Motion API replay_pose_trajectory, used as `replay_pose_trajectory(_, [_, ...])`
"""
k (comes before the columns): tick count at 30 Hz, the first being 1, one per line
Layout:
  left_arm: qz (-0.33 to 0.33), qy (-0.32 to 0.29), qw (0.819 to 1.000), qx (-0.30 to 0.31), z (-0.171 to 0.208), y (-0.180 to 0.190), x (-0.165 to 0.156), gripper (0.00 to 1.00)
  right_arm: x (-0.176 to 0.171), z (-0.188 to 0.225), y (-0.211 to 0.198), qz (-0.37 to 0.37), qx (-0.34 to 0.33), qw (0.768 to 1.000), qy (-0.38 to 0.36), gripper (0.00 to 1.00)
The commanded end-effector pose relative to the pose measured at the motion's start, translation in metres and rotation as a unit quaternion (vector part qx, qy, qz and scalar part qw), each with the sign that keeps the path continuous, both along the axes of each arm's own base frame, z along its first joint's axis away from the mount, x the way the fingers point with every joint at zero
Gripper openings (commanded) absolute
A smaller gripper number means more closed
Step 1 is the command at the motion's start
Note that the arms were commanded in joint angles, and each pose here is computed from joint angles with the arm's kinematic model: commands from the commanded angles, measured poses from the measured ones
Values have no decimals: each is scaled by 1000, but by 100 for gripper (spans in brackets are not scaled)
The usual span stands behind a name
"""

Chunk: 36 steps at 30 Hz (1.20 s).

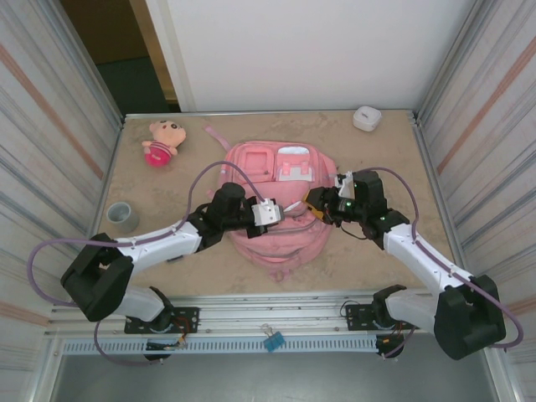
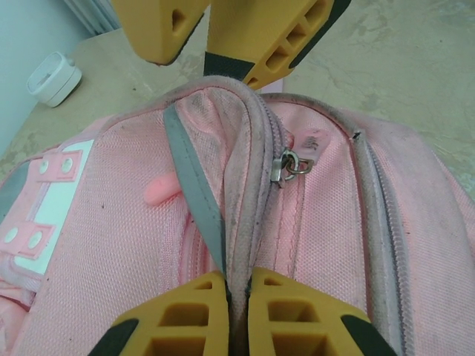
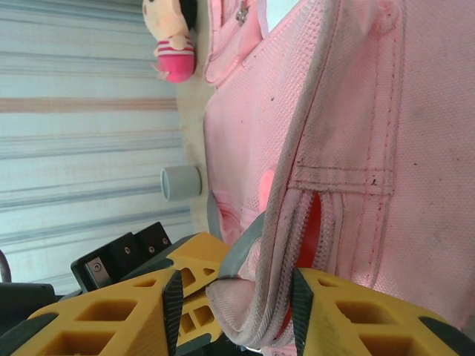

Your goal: Pack the student bag

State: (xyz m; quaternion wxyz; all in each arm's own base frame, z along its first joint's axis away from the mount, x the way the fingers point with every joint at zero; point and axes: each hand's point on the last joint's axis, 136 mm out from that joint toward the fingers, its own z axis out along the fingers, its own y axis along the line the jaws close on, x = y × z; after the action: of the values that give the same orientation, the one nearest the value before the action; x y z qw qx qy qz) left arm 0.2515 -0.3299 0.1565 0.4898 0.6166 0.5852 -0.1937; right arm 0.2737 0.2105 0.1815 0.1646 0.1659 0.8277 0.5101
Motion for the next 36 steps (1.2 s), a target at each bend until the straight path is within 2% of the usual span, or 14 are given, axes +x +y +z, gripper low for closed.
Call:
replay_pose_trajectory(1, [-76,-29,996,-33,26,-16,-20,1,4,13,7,1,14,1000,-7,44])
replay_pose_trajectory(11, [-94,-49,994,-16,24,-7,-19,2,1,-13,13,-2,-12,999,34,52])
replay_pose_trajectory(12, [-98,-50,994,-14,24,-7,-20,2,2,-15,14,-4,-13,999,35,49])
replay_pose_trajectory(16, [-91,-42,995,-18,27,-7,-19,2,7,-17,16,-10,-15,1000,25,25])
replay_pose_trajectory(20, [-24,-30,999,-17,25,4,-6,4,5,-12,21,-22,-2,999,26,8])
replay_pose_trajectory(23, [42,-17,999,-5,17,20,10,6,3,-6,22,-44,4,999,11,2])
replay_pose_trajectory(26, [78,32,996,-4,11,31,14,9,2,2,20,-78,10,997,-4,0])
replay_pose_trajectory(28, [103,67,992,-28,17,34,12,19,2,6,18,-102,8,995,-10,0])
replay_pose_trajectory(30, [132,110,983,-66,32,39,7,28,3,12,16,-117,9,993,-20,0])
replay_pose_trajectory(32, [187,168,961,-115,48,48,6,38,3,17,17,-127,9,991,-32,0])
replay_pose_trajectory(34, [240,219,933,-157,65,60,4,47,3,24,19,-129,12,991,-45,0])
replay_pose_trajectory(36, [296,264,900,-182,71,72,1,50,3,28,20,-130,15,990,-52,0])
